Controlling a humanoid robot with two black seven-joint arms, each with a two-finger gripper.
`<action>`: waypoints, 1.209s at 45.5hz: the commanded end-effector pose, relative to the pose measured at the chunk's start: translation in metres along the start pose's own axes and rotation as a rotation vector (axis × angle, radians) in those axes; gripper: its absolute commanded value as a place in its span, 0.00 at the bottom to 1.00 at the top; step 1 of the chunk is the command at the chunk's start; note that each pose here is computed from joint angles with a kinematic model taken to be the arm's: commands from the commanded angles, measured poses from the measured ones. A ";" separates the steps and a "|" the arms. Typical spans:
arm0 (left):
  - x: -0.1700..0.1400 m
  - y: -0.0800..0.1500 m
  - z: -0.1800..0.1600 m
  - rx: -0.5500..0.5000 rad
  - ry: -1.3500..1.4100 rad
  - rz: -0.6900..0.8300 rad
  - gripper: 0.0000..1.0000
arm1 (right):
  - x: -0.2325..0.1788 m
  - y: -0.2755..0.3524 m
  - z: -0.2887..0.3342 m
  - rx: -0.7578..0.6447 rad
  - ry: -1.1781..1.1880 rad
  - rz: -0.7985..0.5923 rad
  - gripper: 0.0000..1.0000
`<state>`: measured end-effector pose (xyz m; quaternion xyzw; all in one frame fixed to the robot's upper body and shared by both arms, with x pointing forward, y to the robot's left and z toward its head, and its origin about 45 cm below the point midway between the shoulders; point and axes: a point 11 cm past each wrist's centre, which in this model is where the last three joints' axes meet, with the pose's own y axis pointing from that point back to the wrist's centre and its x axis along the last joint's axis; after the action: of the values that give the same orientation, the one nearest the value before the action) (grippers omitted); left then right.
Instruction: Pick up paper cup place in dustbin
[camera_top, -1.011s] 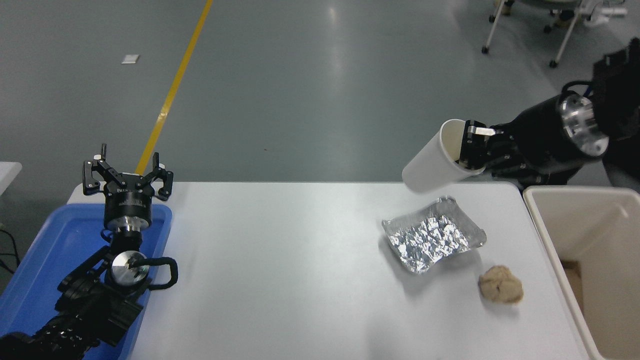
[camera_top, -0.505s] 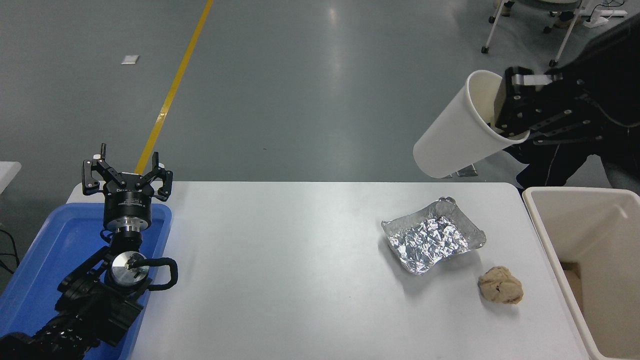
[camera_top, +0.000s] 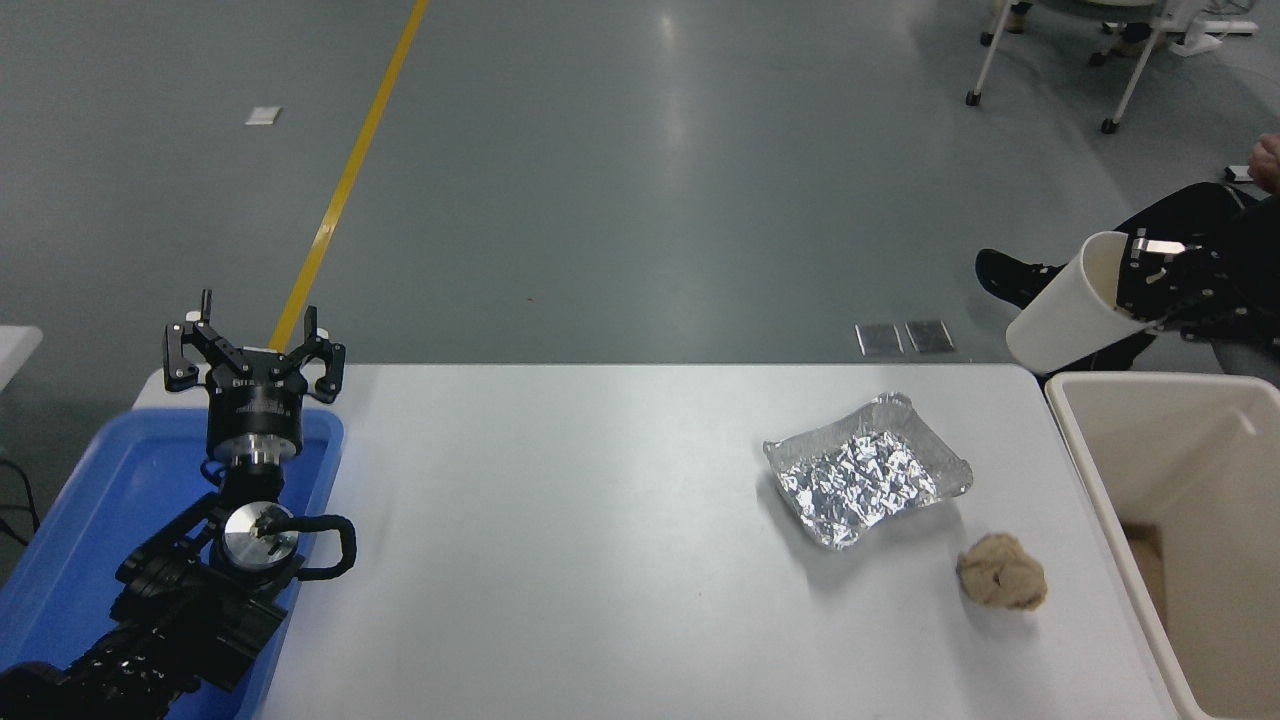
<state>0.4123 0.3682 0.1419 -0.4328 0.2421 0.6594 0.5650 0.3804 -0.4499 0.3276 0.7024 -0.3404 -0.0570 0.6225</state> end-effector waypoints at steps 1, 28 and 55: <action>0.000 0.000 0.000 0.000 0.000 0.001 0.99 | 0.019 -0.062 0.117 -0.157 -0.163 0.133 0.00; 0.000 0.000 0.000 0.000 0.000 0.001 0.99 | -0.074 -0.177 0.226 -0.359 -0.278 0.476 0.00; 0.000 0.000 0.000 0.000 0.000 0.001 0.99 | -0.116 -0.209 0.217 -0.388 -0.332 0.530 1.00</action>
<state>0.4120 0.3686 0.1415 -0.4330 0.2421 0.6600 0.5642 0.2691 -0.5741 0.0552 0.4452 -0.5792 -0.0691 0.6794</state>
